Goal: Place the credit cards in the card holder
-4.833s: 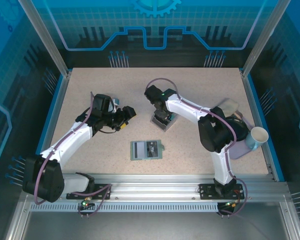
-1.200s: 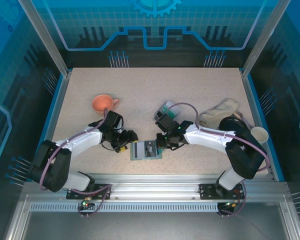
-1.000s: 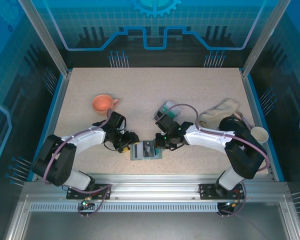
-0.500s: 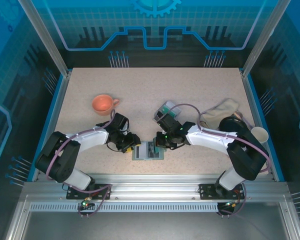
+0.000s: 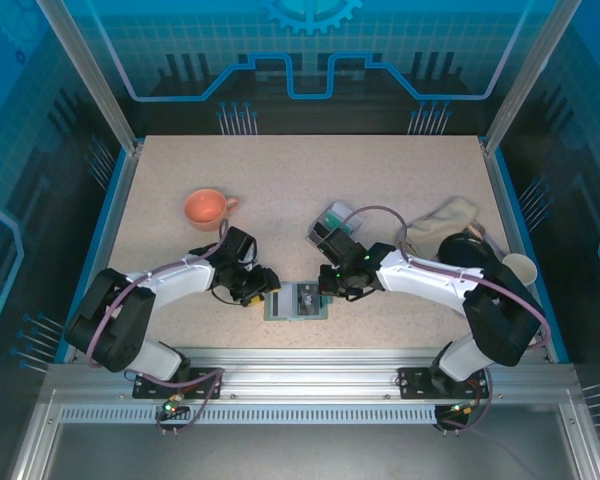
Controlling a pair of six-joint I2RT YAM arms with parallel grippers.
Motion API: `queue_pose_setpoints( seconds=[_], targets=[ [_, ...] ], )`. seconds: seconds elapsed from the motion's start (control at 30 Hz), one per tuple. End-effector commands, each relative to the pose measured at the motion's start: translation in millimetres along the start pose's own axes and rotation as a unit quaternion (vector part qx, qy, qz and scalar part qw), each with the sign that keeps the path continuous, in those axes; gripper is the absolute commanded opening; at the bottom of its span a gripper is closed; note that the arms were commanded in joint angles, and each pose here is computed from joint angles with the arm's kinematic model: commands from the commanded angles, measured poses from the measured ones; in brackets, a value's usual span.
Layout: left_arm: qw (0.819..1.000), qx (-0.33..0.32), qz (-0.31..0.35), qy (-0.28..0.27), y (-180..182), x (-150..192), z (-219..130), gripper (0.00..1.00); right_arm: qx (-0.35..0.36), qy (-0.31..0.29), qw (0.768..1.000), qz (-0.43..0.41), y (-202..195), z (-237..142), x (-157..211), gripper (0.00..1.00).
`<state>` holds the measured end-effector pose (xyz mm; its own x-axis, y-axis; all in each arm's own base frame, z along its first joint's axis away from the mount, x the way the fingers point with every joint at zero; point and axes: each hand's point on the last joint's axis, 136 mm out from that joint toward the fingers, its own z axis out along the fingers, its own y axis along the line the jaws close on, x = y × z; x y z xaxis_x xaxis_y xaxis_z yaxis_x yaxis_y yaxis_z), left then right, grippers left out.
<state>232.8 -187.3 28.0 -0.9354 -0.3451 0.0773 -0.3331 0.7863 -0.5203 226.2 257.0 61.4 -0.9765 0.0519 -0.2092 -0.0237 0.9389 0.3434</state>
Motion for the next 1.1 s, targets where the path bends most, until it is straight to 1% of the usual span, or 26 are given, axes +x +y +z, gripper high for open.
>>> queue_pose_setpoints(
  seconds=[0.0,0.3,0.4,0.47,0.6,0.7,0.77,0.8,0.87,0.97,1.07],
  targets=[
    [1.000,-0.019,0.009,0.006,10.7,6.9,0.7,0.52,0.025,0.003,1.000,-0.006,-6.5,4.8,-0.5,0.02],
    [0.999,-0.030,0.010,0.022,14.7,10.5,13.5,0.47,0.026,0.016,1.000,0.002,-11.3,21.2,7.4,0.02],
    [0.999,-0.033,0.010,0.024,15.8,11.7,15.8,0.46,0.010,0.013,1.000,0.008,-8.4,24.6,7.3,0.02],
    [0.999,-0.037,0.009,0.024,17.9,12.3,16.6,0.44,0.001,0.012,1.000,0.015,-12.8,28.8,13.6,0.02],
    [0.999,-0.044,0.005,0.022,22.3,13.0,16.6,0.41,0.007,-0.009,1.000,0.017,-21.2,21.2,12.3,0.02],
    [0.999,-0.050,0.004,0.021,24.5,13.4,15.6,0.39,0.040,-0.009,0.999,0.008,-34.4,8.8,14.7,0.03],
    [0.999,-0.047,0.004,0.018,24.0,13.0,15.5,0.39,0.013,-0.001,1.000,0.012,-31.4,14.0,20.1,0.03],
    [0.999,-0.045,0.004,0.019,23.6,12.9,16.3,0.38,0.010,0.002,1.000,0.015,-31.2,17.9,22.4,0.03],
    [0.999,-0.045,0.003,0.022,22.3,12.5,17.4,0.37,0.029,0.013,0.999,0.016,-37.0,26.8,29.5,0.02],
    [0.999,-0.042,0.003,0.024,21.1,13.5,18.5,0.36,0.019,0.017,1.000,0.008,-29.1,32.9,32.2,0.02],
    [0.999,-0.042,0.001,0.023,21.6,13.6,18.5,0.35,0.001,0.007,1.000,0.004,-17.8,30.0,24.8,0.02]
  ],
)
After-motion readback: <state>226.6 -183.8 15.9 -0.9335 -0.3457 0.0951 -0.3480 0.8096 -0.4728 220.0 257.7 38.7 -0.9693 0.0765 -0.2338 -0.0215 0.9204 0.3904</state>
